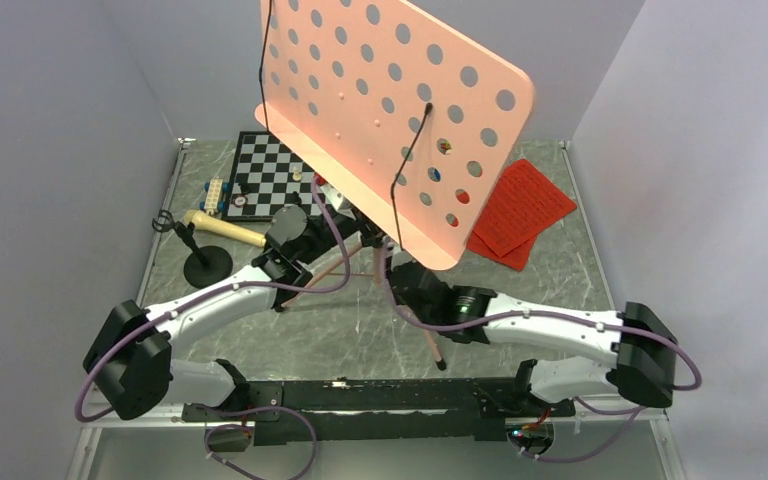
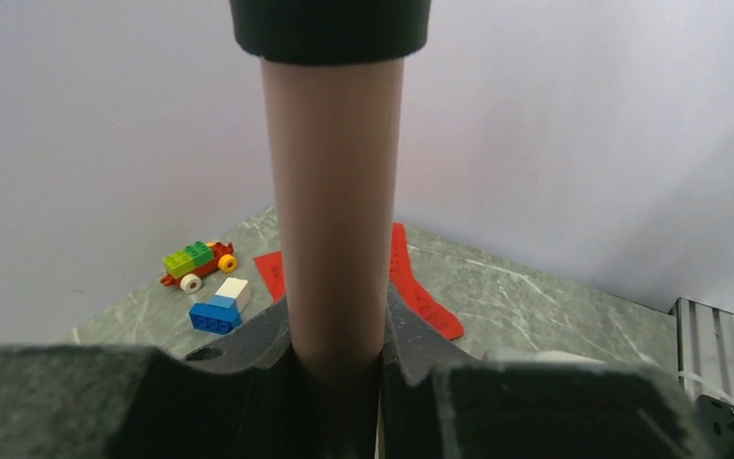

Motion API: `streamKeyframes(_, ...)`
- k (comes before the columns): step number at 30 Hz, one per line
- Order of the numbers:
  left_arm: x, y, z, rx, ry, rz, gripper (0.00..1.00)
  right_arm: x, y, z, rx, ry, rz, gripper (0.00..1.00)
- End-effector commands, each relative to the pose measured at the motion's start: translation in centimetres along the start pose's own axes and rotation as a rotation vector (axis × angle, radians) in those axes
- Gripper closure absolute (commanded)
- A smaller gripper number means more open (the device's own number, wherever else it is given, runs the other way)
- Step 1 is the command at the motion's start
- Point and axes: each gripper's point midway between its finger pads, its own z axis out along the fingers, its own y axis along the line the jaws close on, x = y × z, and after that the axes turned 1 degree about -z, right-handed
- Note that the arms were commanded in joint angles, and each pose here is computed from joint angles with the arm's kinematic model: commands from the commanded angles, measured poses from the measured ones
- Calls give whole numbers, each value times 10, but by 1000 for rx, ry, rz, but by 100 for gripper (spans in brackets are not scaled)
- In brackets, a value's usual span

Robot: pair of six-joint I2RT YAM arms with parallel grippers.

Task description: Pack up the instrument practice props

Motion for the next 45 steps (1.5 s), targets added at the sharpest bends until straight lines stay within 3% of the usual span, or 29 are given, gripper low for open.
streamKeyframes(1, -35, 24, -13, -114, -101, -19, 72, 11, -2, 1, 265, 10, 190, 100)
streamKeyframes(6, -33, 38, -24, -201, -77, -8, 53, 14, 14, 10, 301, 13, 267, 100)
streamKeyframes(11, -36, 45, -32, -248, -69, 4, 47, 13, 28, 21, 296, 30, 276, 100)
streamKeyframes(12, -36, 46, -33, -254, -69, 6, 50, 15, 29, 23, 297, 40, 268, 100)
streamKeyframes(16, -36, 49, -36, -270, -67, 19, 84, 11, 37, 19, 245, 71, 242, 98)
streamKeyframes(19, -36, 54, -38, -293, -60, 30, 90, 2, 36, 7, 185, 73, 224, 59)
streamKeyframes(21, -36, 54, -39, -294, -59, 33, 91, -6, 31, -3, 152, 69, 231, 40)
streamKeyframes(24, -35, 55, -39, -292, -51, 37, 91, -20, 19, -21, 119, 42, 251, 17)
streamKeyframes(27, -34, 55, -40, -297, -48, 40, 91, -29, 8, -35, 65, 28, 259, 7)
streamKeyframes(30, -35, 56, -42, -300, -49, 40, 83, -37, -13, -38, 28, 15, 333, 6)
streamKeyframes(34, -41, 54, -43, -298, -64, 29, 55, -58, -35, -32, -133, -53, 496, 12)
streamKeyframes(36, -48, 52, -43, -296, -78, 23, 45, -76, -36, -32, -222, -93, 524, 14)
streamKeyframes(45, -79, 43, -46, -278, -159, -21, 33, -116, -20, -19, -504, -99, 639, 16)
